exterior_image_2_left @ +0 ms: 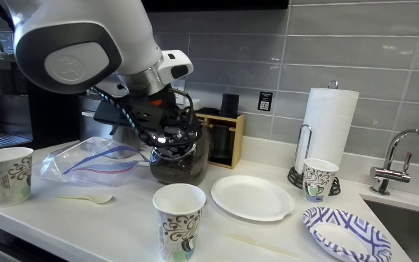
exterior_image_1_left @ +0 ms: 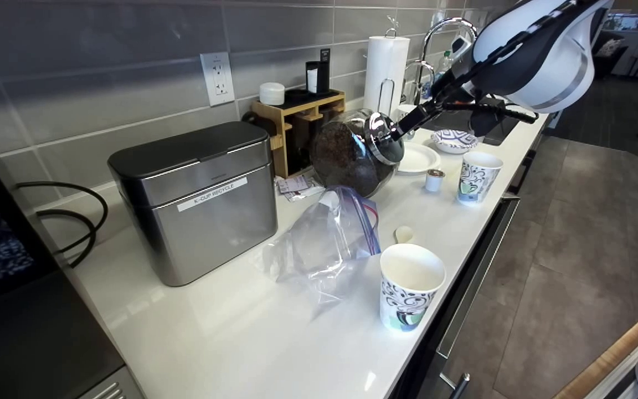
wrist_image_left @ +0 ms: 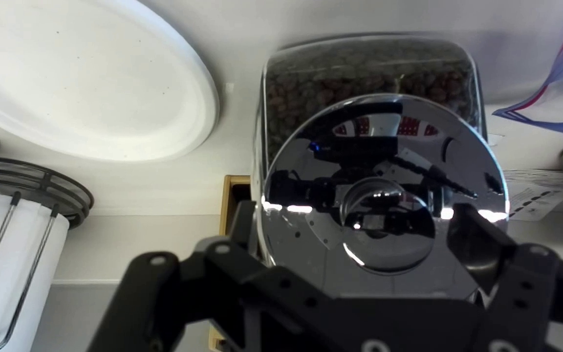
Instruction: Put the lid back on the coffee jar
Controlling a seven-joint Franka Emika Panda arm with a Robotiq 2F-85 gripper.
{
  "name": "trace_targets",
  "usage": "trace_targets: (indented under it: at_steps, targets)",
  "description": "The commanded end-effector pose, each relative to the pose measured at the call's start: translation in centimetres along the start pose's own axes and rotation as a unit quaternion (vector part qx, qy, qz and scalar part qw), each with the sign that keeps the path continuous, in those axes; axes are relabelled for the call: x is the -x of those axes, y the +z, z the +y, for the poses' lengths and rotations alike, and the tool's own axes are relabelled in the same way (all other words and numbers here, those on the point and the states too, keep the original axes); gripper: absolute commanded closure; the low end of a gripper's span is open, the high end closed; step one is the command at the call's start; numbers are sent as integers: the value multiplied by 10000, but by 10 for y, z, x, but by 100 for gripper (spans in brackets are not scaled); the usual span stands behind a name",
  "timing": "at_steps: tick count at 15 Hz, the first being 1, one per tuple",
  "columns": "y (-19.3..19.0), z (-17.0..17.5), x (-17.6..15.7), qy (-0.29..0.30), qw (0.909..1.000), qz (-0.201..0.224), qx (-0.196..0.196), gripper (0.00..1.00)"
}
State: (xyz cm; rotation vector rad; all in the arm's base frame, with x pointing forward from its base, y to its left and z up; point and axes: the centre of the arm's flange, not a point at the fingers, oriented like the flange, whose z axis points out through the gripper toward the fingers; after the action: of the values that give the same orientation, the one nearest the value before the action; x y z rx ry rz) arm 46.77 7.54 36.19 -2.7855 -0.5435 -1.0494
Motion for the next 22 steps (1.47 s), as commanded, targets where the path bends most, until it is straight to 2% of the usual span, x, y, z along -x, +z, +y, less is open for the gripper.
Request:
trace_targets:
  at_steps: [1, 12, 22]
  targets:
    - [-33, -6, -6, 26, 9996, -258, -74, 0]
    - [-56, -10, -19, -74, 9991, -389, -127, 0]
    - [-93, -19, -39, 51, 9955, -939, -88, 0]
